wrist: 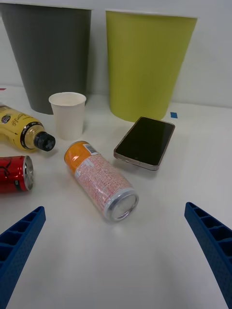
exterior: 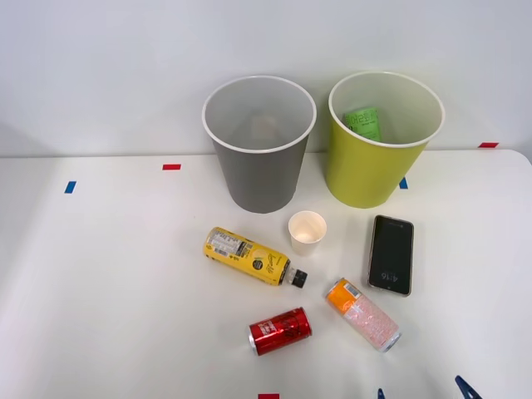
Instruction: Put cans in the gray bin, plastic bottles in the light green bin
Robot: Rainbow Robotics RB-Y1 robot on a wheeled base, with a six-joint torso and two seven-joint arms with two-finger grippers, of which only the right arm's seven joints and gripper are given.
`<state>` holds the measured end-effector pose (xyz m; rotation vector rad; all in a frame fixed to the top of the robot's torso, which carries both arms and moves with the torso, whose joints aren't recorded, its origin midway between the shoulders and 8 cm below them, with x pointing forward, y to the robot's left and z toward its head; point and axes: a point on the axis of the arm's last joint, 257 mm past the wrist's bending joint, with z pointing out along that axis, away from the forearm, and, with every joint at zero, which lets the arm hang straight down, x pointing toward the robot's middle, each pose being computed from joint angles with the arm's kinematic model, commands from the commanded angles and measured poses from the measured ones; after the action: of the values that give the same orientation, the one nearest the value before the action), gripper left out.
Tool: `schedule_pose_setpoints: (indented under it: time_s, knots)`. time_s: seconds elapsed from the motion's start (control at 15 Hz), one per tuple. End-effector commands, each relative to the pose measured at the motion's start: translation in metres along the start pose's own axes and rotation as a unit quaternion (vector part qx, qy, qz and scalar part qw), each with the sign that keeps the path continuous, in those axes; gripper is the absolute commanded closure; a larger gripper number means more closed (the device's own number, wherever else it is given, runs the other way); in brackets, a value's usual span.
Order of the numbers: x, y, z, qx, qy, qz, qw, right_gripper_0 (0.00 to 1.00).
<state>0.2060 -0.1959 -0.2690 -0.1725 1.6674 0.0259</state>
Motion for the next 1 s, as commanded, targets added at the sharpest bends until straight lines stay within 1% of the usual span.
schedule_pose_setpoints:
  time_s: [0.07, 0.2, 0.33, 0.47, 0.53, 0.6, 0.73, 0.87, 0.93, 1.0]
  knots:
    - [-0.013, -0.008, 0.024, -0.034, 0.019, -0.032, 0.999, 0.0]
    - [-0.014, -0.017, 0.039, -0.049, 0.033, -0.061, 0.996, 0.0]
    - [-0.023, -0.019, 0.05, -0.073, 0.057, -0.084, 0.992, 0.0]
    - [-0.043, -0.009, 0.061, -0.116, 0.099, -0.108, 0.982, 0.02]
    - [-0.05, -0.003, 0.063, -0.131, 0.109, -0.116, 0.979, 0.02]
    - [-0.054, 0.001, 0.067, -0.143, 0.119, -0.125, 0.975, 0.03]
    - [-0.058, 0.0, 0.074, -0.15, 0.133, -0.145, 0.969, 0.03]
    - [-0.059, -0.002, 0.081, -0.161, 0.161, -0.168, 0.959, 0.04]
    - [-0.051, -0.006, 0.082, -0.164, 0.188, -0.179, 0.952, 0.04]
    - [-0.041, -0.012, 0.084, -0.166, 0.219, -0.191, 0.942, 0.04]
